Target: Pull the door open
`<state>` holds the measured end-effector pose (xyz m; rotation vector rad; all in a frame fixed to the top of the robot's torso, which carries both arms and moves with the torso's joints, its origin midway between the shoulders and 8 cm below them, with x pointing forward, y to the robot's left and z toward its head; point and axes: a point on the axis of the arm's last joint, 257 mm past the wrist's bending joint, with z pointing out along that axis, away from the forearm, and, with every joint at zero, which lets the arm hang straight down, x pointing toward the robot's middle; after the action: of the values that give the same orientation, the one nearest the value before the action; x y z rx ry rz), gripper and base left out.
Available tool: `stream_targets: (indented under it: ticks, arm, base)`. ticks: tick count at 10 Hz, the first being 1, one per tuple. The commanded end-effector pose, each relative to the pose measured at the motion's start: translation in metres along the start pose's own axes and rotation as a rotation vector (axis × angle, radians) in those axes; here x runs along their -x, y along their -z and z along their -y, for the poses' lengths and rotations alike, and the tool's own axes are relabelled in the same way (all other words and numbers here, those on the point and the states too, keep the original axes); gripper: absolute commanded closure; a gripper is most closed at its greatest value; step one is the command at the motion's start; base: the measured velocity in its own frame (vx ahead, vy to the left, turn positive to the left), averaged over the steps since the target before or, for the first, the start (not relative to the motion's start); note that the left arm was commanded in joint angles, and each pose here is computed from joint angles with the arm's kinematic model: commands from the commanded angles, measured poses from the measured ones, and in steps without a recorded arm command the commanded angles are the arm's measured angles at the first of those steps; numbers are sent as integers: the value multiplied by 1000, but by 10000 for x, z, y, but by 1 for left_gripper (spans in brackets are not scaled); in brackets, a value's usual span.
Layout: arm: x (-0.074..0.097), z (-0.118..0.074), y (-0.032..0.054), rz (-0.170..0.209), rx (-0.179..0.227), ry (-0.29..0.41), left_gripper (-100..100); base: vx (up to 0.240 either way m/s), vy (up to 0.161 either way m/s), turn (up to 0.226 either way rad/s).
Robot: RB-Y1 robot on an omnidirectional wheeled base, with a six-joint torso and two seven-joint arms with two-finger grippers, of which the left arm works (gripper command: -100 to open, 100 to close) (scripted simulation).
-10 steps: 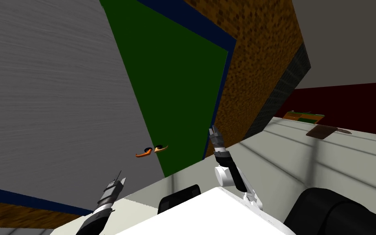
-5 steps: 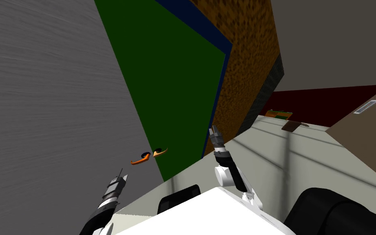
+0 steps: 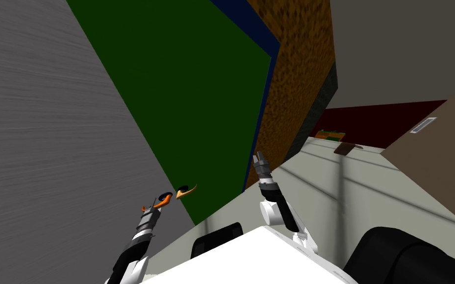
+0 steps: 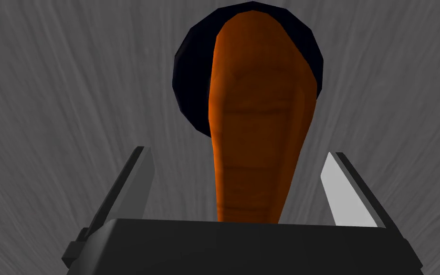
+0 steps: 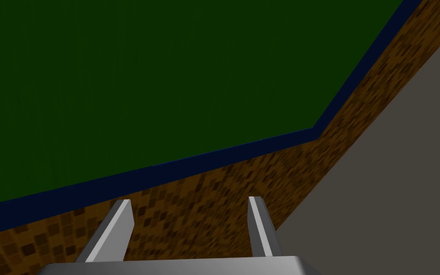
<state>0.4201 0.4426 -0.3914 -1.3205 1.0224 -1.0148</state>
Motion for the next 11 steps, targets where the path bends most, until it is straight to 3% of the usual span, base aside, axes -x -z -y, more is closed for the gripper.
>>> stream_targets:
  ticks: [1,2,7,8,10,11]
  arm:
    - [0,0,0,0,0,0,-100]
    - [0,0,0,0,0,0,100]
    - [0,0,0,0,0,0,100]
    - [337,-79,141,43,28,-22,100]
    - [345,-105,157,45,34,-22,100]
    - [468,-96,198,57,35,-31,100]
  base:
    - [6,-8,3]
    - [0,0,0]
    - [-1,0,-2]
    - [-88,26,102]
    - [-136,46,12]
    - [-96,5,34]
